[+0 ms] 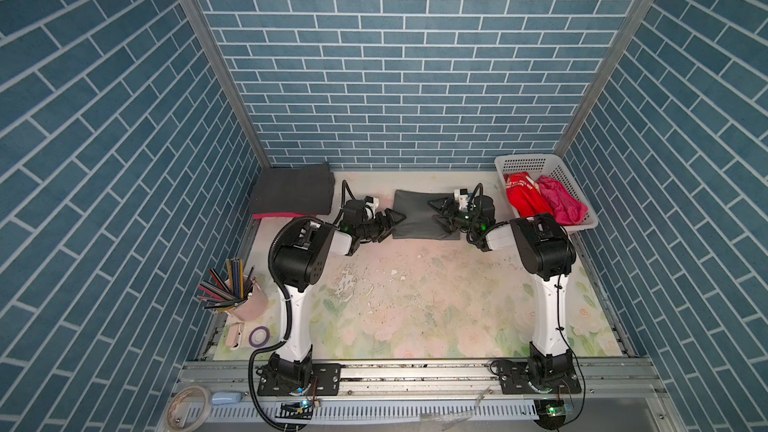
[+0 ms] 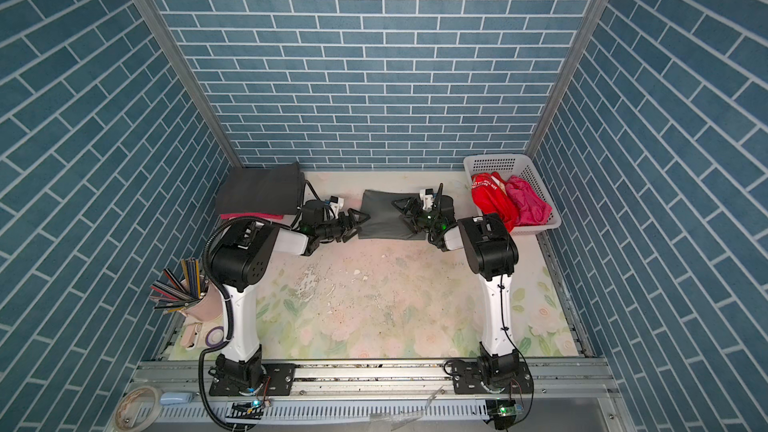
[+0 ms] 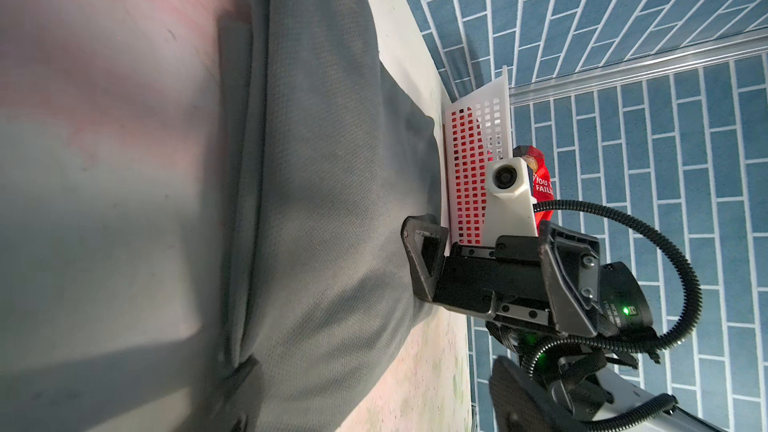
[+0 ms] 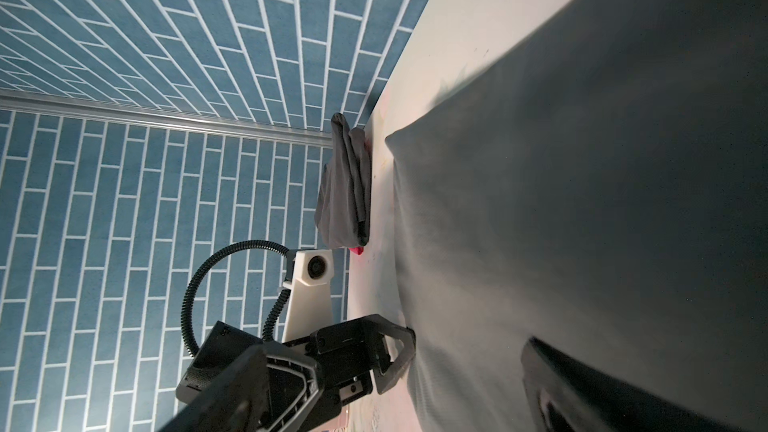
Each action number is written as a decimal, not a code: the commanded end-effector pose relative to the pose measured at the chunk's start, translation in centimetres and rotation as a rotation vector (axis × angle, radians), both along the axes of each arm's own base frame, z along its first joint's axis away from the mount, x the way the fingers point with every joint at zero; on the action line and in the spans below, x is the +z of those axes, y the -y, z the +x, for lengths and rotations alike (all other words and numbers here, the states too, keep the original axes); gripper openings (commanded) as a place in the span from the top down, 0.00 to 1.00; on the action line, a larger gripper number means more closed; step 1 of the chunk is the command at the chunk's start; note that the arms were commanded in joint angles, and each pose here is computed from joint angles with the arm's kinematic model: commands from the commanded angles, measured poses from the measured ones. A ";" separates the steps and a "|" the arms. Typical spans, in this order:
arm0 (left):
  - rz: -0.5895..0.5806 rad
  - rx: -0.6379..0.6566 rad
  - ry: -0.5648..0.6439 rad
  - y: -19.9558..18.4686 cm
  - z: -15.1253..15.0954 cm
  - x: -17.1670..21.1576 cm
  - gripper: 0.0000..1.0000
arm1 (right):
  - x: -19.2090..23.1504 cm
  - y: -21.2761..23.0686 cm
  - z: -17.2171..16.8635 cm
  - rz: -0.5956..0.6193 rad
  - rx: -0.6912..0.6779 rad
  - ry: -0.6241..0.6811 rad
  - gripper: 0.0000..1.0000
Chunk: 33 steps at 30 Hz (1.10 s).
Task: Fold and stack the t-shirts
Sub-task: 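Grasp the folded grey shirt's near edge with the left gripper while the right withdraws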
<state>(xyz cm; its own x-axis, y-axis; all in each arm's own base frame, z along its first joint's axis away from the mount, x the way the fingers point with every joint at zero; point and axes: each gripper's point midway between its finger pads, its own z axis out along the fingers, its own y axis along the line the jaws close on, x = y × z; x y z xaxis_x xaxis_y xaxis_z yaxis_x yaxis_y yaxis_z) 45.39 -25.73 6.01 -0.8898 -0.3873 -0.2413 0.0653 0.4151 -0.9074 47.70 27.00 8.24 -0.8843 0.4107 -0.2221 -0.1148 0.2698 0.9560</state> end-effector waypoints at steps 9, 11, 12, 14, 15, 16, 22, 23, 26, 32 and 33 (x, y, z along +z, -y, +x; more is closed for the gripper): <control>0.433 0.133 -0.036 -4.3 2.5 0.0 0.12 | 7.4 6.2 -1.3 -0.172 -0.043 0.172 0.03; 0.574 0.151 -0.007 -5.2 3.4 0.7 0.12 | 8.0 7.0 -2.1 -0.201 -0.049 0.184 0.02; 0.663 0.149 -0.001 -5.7 3.8 0.7 0.12 | 8.0 7.4 -2.5 -0.228 -0.053 0.186 0.02; 0.811 0.118 0.019 -5.9 4.7 0.9 0.12 | 8.2 7.9 -3.2 -0.280 -0.062 0.195 0.03; 0.860 0.095 0.034 -5.7 5.2 1.1 0.12 | 8.1 8.0 -3.6 -0.301 -0.063 0.202 0.03; 0.883 0.072 0.045 -5.4 5.6 1.0 0.12 | 8.0 8.1 -3.9 -0.316 -0.061 0.202 0.03; 0.829 -0.060 0.068 -2.1 6.3 0.6 0.12 | 7.5 7.9 -5.5 -0.416 -0.026 0.225 0.03; 0.829 -0.076 0.057 -2.0 6.3 0.2 0.12 | 7.2 7.9 -5.7 -0.427 -0.021 0.225 0.02; 0.847 -0.116 0.017 -1.7 6.0 -1.4 0.12 | 6.7 7.8 -6.3 -0.428 -0.011 0.223 0.03; 0.850 -0.162 -0.034 -1.0 5.6 -3.4 0.12 | 5.9 7.5 -7.5 -0.399 0.004 0.212 0.03; 0.837 -0.173 -0.037 -0.6 5.5 -3.6 0.13 | 5.7 7.5 -7.6 -0.402 0.002 0.208 0.03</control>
<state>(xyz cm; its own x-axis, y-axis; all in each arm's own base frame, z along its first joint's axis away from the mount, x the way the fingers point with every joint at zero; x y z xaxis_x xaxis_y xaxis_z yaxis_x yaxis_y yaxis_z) 52.46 -24.79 4.35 -0.9010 0.0061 -0.4339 0.1571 0.9367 -0.3131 40.51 19.29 12.59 -0.8324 0.2714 -0.4832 -0.2363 0.6150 0.7523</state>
